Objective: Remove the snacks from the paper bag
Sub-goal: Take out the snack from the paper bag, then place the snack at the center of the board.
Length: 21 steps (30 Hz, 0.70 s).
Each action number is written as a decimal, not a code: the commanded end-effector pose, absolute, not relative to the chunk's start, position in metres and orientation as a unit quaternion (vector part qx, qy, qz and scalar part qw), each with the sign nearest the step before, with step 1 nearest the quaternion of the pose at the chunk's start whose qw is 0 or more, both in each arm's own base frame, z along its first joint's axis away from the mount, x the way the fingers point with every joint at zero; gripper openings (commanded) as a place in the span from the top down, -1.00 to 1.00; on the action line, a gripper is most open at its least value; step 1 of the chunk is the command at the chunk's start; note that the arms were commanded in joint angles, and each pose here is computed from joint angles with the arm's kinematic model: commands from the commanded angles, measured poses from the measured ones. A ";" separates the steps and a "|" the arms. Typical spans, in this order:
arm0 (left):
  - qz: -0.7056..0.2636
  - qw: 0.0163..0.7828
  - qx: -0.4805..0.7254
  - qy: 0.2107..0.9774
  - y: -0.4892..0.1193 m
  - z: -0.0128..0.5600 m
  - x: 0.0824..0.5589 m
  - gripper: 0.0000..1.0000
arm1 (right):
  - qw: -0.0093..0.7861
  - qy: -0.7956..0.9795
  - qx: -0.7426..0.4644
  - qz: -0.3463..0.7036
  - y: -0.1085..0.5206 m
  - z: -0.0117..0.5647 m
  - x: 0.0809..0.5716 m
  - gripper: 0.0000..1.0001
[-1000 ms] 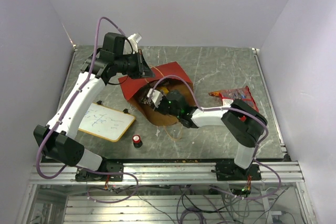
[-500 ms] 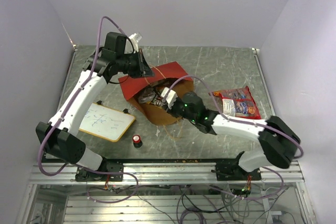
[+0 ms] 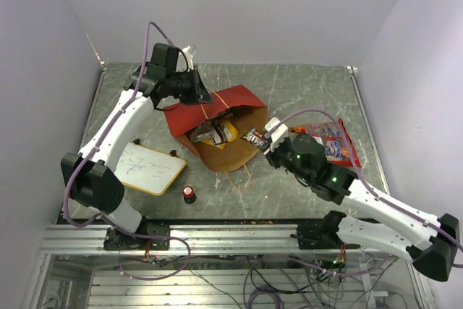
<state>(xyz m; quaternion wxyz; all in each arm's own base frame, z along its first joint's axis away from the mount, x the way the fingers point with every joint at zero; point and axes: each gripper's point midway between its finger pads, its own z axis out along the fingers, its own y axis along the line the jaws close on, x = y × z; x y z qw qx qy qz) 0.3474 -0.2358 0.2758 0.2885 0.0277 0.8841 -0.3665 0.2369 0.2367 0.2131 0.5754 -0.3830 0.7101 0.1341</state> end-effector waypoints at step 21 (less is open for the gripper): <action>-0.343 0.343 0.018 0.874 -0.211 0.303 0.383 0.86 | 0.464 0.880 -0.077 -0.059 0.118 0.164 0.258 0.59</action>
